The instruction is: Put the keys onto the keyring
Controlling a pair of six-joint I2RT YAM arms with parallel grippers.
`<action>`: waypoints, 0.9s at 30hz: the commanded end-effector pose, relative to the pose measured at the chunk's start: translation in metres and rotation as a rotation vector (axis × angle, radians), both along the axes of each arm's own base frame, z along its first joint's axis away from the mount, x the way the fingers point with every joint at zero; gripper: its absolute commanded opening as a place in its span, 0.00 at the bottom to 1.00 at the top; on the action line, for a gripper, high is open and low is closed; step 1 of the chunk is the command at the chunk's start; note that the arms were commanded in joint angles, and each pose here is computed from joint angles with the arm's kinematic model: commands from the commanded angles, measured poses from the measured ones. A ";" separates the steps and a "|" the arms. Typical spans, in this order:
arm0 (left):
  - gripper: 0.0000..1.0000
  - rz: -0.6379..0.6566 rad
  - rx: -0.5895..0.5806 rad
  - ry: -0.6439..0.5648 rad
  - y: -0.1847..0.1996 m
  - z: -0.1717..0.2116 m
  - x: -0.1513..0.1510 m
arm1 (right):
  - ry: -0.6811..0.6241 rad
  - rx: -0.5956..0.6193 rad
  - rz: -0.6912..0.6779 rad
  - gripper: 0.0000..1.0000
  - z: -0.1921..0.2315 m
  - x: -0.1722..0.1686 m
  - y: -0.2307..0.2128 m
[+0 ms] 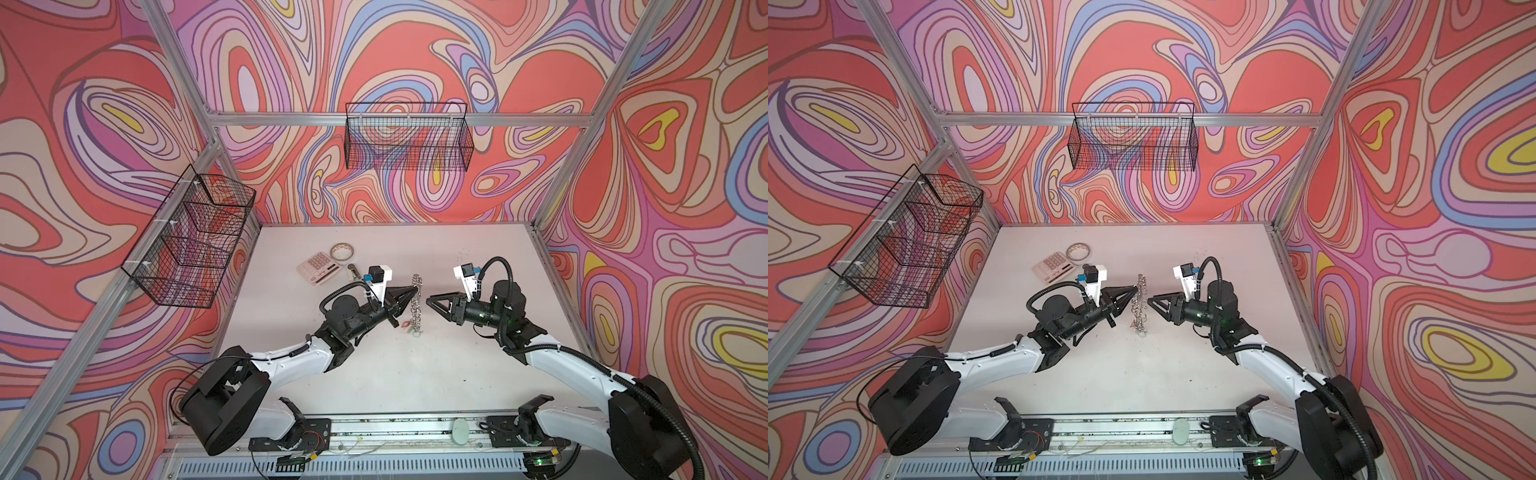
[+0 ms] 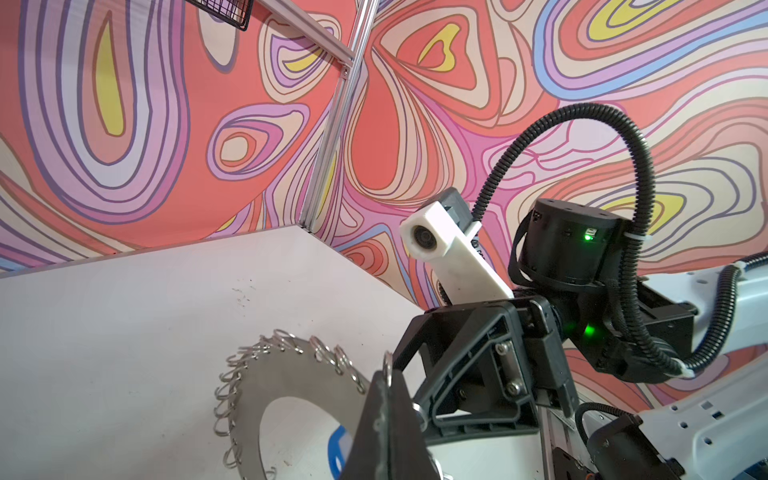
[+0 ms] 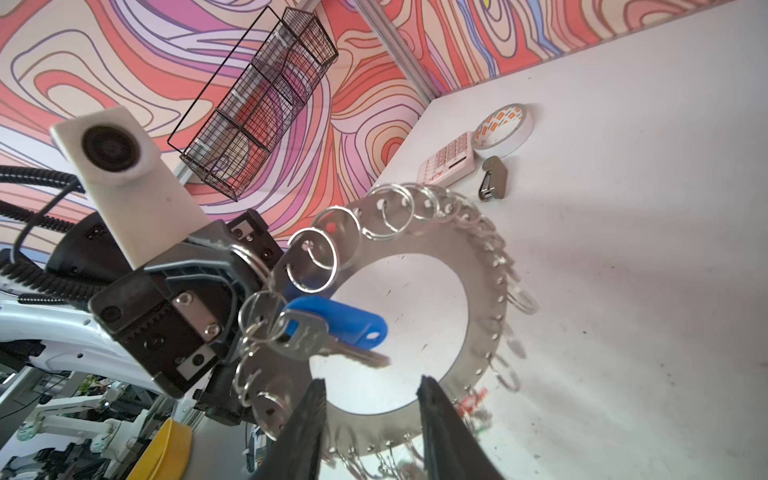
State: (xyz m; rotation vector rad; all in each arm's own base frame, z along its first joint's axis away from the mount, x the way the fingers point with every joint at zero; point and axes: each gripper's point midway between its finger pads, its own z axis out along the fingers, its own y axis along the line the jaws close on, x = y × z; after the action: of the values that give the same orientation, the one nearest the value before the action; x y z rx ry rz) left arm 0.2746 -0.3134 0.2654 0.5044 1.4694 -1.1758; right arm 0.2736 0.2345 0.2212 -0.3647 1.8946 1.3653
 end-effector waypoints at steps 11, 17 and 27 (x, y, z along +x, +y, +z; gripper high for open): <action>0.00 -0.162 -0.136 -0.060 -0.005 0.027 -0.014 | -0.109 0.141 0.064 0.47 0.060 0.005 -0.010; 0.00 -0.210 -0.139 -0.040 -0.011 0.027 -0.016 | -0.112 0.159 0.163 0.39 0.066 -0.004 0.012; 0.00 -0.236 -0.145 -0.045 -0.014 0.032 -0.018 | -0.085 0.161 0.192 0.25 0.054 -0.004 0.024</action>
State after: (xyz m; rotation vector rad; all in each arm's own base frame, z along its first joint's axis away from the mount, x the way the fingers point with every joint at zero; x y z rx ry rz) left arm 0.2608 -0.3290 0.2599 0.5922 1.4535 -1.4089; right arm 0.2715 0.2555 0.2652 -0.4923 1.7484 1.5795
